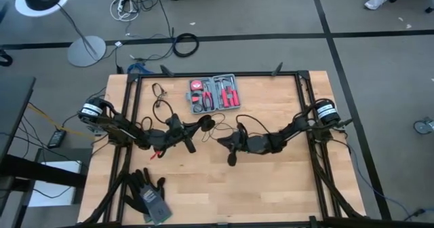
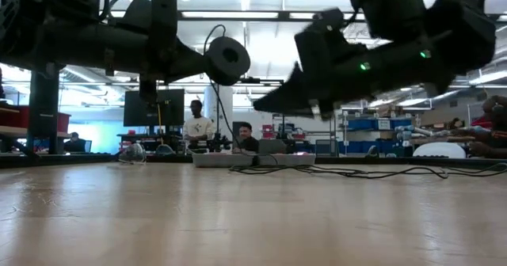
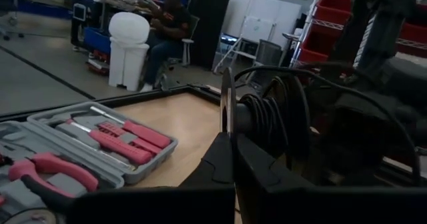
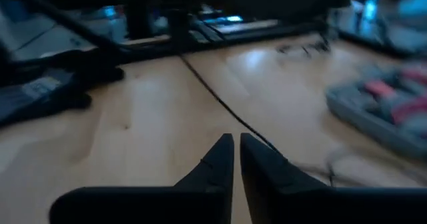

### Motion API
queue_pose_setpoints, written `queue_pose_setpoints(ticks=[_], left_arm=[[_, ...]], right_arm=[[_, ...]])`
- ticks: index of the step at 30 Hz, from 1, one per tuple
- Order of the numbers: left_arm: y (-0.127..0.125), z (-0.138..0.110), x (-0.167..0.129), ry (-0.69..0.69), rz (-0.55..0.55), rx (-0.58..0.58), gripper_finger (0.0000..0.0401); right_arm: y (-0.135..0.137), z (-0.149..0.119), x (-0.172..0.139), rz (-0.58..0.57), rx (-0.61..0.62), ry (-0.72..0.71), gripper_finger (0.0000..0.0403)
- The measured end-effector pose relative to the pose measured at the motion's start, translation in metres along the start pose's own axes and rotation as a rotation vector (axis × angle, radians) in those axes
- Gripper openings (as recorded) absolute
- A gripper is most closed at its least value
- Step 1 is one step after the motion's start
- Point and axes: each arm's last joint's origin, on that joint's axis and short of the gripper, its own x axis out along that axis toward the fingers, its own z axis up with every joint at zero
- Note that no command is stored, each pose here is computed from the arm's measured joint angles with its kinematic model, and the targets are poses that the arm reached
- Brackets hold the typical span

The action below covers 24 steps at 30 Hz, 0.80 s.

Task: Coil cords
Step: Coil the black wire onto the black spool

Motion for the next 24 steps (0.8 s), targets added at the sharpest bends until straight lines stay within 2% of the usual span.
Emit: queue_pose_setpoints(ticks=[5, 13, 24], left_arm=[[0.000, 0.001, 0.000, -0.011, 0.001, -0.009, 0.0000], [-0.001, 0.002, 0.000, -0.019, -0.004, -0.019, 0.0000], [-0.004, 0.005, 0.002, -0.031, -0.027, -0.037, 0.0000]], right_arm=[[0.005, 0.012, 0.013, 0.018, -0.151, 0.016, 0.0070], [0.009, 0.027, 0.032, 0.012, -0.246, 0.100, 0.0114], [0.000, 0.033, 0.041, 0.014, -0.261, 0.105, 0.0092]])
